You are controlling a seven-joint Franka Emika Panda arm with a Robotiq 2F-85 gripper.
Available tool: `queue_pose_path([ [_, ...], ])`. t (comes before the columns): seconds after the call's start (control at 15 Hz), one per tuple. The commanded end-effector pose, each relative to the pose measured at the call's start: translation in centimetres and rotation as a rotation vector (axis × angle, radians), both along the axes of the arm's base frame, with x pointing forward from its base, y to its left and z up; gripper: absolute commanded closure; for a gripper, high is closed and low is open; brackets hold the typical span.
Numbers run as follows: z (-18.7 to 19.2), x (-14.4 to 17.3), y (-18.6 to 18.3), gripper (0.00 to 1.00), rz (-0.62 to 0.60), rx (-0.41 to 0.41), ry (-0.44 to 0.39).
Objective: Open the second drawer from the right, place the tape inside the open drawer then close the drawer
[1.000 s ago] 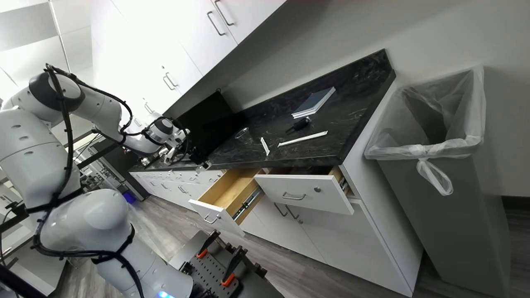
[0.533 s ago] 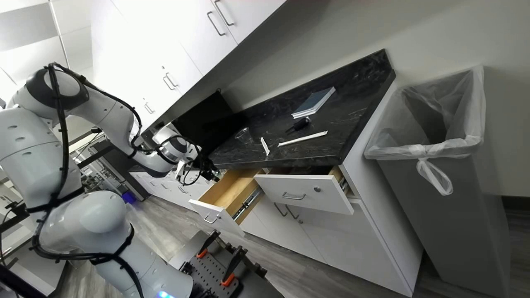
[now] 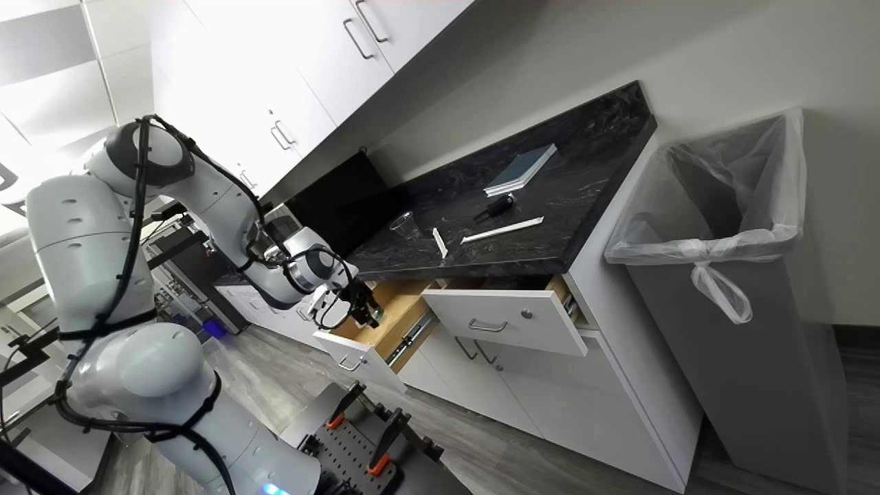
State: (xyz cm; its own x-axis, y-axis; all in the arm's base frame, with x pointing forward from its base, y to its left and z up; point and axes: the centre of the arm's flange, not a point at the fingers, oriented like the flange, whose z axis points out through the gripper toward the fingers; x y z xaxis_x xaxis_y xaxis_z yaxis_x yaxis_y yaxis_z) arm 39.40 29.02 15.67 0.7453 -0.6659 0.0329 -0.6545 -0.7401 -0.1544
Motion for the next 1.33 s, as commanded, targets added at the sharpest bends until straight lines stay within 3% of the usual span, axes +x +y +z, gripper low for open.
queue_pose_path([
  [0.0,-1.3,3.4,0.0,0.42,0.018,-0.007,0.015],
  [0.33,-3.1,6.9,0.0,0.42,0.007,0.016,0.053],
  [0.8,-5.0,8.0,1.3,0.42,0.025,-0.027,0.158],
  [0.87,-5.2,7.9,1.6,0.04,0.028,-0.05,0.177],
  [1.27,-2.5,5.6,4.3,0.0,0.091,-0.146,0.182],
])
